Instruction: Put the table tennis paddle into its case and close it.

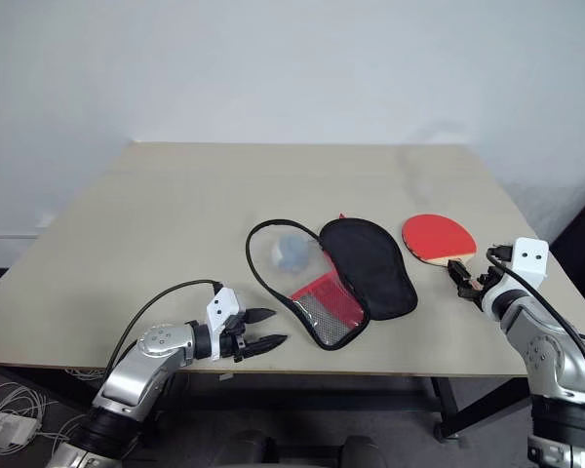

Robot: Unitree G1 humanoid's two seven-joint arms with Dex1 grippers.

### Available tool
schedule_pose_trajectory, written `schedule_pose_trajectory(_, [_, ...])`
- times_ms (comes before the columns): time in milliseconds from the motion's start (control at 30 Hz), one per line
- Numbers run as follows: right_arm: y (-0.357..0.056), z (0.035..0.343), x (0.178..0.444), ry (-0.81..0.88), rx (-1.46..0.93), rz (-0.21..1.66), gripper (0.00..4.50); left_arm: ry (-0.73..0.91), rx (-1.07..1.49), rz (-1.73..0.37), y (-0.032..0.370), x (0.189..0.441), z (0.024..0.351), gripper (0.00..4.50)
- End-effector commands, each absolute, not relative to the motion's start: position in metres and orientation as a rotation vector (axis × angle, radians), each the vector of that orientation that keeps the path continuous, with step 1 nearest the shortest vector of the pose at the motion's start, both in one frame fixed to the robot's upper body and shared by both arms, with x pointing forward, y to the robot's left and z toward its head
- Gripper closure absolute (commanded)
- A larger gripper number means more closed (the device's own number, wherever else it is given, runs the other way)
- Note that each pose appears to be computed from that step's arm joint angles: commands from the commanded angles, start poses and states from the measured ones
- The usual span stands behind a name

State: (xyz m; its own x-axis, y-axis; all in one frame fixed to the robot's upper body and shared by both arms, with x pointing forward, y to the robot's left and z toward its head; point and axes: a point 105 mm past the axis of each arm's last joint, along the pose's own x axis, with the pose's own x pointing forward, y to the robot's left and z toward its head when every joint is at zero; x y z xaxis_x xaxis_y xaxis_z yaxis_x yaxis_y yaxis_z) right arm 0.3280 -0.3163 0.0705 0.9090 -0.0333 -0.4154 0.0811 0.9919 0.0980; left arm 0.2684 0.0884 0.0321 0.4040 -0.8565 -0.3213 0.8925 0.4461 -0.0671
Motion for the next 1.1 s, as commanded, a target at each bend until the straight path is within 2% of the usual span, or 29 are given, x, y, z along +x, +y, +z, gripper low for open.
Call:
schedule_pose_trajectory(33, [-0.330,0.079,0.347,0.401,0.085,-0.054,0.03,0.272,0.123,-1.129,0.081,0.271,0.047,1.29])
schedule_pose_trajectory(233, [-0.333,0.067,0.371,0.461,0.061,-0.002,0.03,0.264,0.116,-1.122,0.080,0.270,0.049,1.29])
schedule_pose_trajectory(600, [-0.331,0.041,0.374,0.587,0.006,0.090,0.03,0.257,0.112,-1.100,0.082,0.265,0.050,1.29])
schedule_pose_trajectory(700, [-0.325,0.046,0.378,0.569,-0.002,0.124,0.63,0.261,0.114,-1.097,0.083,0.264,0.049,1.29])
schedule_pose_trajectory(933, [-0.320,0.054,0.383,0.555,-0.010,0.161,3.07,0.255,0.115,-1.099,0.083,0.265,0.051,1.29])
schedule_pose_trajectory(967, [-0.320,0.055,0.383,0.551,-0.004,0.165,3.25,0.255,0.114,-1.100,0.083,0.266,0.051,1.29])
schedule_pose_trajectory(1100, [-0.322,0.055,0.382,0.560,0.015,0.153,3.23,0.256,0.113,-1.104,0.082,0.267,0.051,1.29])
